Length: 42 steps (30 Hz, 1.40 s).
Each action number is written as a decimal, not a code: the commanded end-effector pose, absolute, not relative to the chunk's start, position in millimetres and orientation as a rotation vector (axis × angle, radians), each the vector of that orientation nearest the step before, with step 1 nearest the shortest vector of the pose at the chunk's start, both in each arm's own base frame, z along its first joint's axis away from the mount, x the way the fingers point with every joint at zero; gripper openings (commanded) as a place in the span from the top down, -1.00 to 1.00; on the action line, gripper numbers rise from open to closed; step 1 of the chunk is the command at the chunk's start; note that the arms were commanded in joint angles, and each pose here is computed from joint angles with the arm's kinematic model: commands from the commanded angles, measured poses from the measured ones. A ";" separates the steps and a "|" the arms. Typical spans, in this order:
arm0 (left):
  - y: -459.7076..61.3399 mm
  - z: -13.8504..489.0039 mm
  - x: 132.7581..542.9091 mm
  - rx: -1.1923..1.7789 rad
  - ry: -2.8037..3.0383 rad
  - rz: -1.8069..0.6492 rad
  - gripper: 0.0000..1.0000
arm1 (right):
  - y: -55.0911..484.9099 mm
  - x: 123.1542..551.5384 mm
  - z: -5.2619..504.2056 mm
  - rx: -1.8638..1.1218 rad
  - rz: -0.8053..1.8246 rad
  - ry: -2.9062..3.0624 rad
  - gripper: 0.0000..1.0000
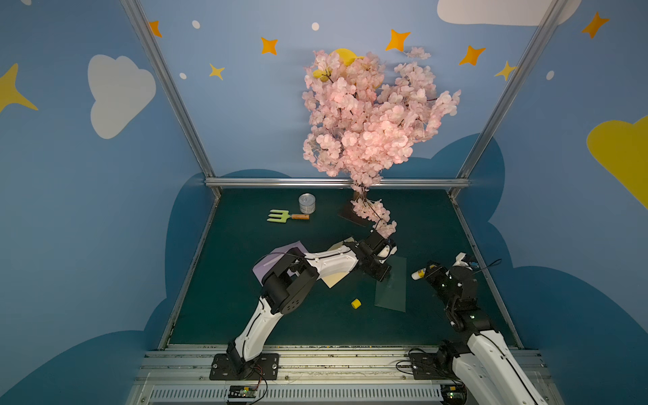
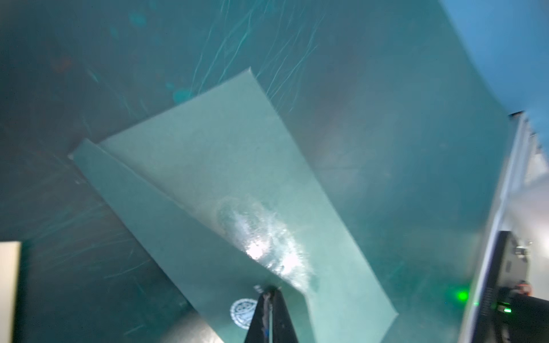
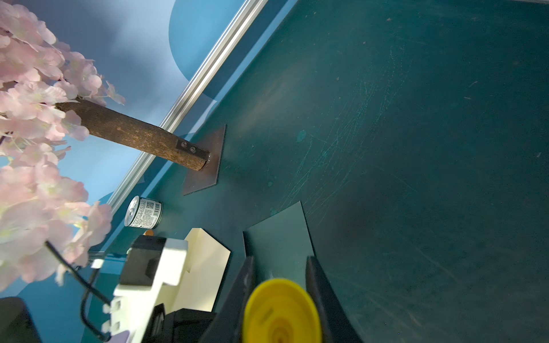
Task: Seal the envelope with a glue stick
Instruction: Seal the envelope at the center of the board.
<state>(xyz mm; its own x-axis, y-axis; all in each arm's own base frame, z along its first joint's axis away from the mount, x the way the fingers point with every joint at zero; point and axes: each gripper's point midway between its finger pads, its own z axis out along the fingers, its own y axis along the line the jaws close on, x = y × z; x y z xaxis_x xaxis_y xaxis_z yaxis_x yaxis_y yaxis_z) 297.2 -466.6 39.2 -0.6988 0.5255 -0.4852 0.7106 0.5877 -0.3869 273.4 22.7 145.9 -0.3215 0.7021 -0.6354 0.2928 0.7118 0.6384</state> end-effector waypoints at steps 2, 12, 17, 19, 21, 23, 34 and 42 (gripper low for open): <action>-462.3 24.6 291.8 1.059 2.536 -0.769 0.86 | 22.2 272.5 144.6 0.779 0.538 1.892 1.00; -466.2 17.8 281.8 1.140 2.540 -0.679 0.82 | 24.1 272.3 139.8 0.789 0.571 1.898 1.00; -467.6 18.8 281.9 1.154 2.540 -0.645 0.86 | 24.7 272.0 134.8 0.802 0.584 1.899 1.00; -469.7 13.9 280.5 1.163 2.549 -0.642 0.87 | 24.9 272.1 134.4 0.803 0.588 1.899 1.00; -470.9 8.2 278.9 1.172 2.559 -0.640 0.87 | 24.6 271.9 134.6 0.805 0.589 1.898 1.00; -469.9 -0.6 276.4 1.189 2.575 -0.625 0.89 | 25.2 271.6 134.8 0.800 0.592 1.899 1.00; -443.0 -25.0 267.4 1.265 2.674 -0.445 0.95 | 28.8 271.4 132.1 0.789 0.619 1.898 1.00; -449.5 6.3 290.5 1.179 2.636 -0.510 0.94 | 32.1 274.2 139.1 0.750 0.636 1.884 1.00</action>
<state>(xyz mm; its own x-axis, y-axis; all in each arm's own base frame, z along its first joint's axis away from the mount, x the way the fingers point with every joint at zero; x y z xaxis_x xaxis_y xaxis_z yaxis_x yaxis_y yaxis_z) 290.1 -472.5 22.5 -0.6246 0.6615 -0.4151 0.7768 0.5807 -0.2436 270.6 31.0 129.6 -0.3532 0.7362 -0.5773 0.2603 0.6701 0.6952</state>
